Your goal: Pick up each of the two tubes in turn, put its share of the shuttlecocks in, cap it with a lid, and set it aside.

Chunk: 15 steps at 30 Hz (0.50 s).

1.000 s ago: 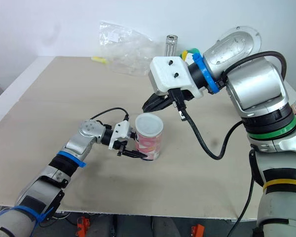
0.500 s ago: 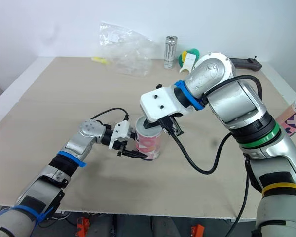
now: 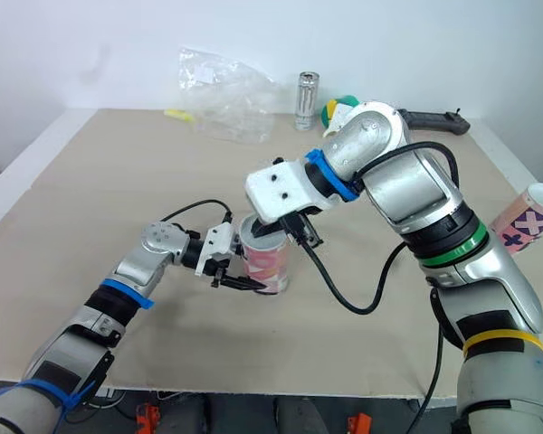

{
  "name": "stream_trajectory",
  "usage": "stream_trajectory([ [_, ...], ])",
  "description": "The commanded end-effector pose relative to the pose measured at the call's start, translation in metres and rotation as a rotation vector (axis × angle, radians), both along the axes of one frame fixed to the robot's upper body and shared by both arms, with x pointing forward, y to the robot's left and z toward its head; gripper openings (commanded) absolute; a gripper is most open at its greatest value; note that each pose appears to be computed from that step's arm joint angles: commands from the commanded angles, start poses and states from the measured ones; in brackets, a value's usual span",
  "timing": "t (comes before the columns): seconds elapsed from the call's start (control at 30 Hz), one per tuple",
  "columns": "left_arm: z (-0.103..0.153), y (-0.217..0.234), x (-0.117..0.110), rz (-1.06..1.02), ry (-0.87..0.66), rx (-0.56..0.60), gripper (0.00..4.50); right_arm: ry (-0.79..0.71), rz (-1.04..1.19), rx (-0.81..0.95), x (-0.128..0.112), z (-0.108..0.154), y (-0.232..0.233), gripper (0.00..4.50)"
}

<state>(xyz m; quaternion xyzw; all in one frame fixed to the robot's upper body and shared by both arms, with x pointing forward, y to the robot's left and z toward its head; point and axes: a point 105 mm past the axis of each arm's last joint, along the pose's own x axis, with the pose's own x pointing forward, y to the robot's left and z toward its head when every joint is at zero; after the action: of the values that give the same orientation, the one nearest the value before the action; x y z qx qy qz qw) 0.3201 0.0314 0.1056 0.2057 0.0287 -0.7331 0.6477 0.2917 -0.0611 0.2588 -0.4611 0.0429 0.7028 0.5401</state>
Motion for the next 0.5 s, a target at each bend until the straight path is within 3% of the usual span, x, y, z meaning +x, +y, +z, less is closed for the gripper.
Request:
stream_trajectory([
  [0.03,-0.034,0.014,-0.004,0.029,0.071,0.133,2.51,0.001,-0.079,0.1,-0.008,0.033,-0.026,1.85],
  [0.23,-0.032,0.009,-0.005,0.01,0.076,0.122,2.51,0.01,-0.201,0.209,-0.024,0.042,-0.057,4.46],
  [0.3,-0.03,0.007,-0.006,-0.002,0.091,0.113,2.51,0.023,-0.24,0.247,-0.031,0.043,-0.063,4.46],
  [0.47,-0.014,0.0,-0.012,-0.063,0.11,0.041,4.48,0.045,-0.363,0.275,-0.039,0.023,-0.074,4.5],
  [0.5,-0.012,0.0,-0.014,-0.073,0.107,0.038,4.48,0.049,-0.38,0.28,-0.04,0.02,-0.075,4.5],
])
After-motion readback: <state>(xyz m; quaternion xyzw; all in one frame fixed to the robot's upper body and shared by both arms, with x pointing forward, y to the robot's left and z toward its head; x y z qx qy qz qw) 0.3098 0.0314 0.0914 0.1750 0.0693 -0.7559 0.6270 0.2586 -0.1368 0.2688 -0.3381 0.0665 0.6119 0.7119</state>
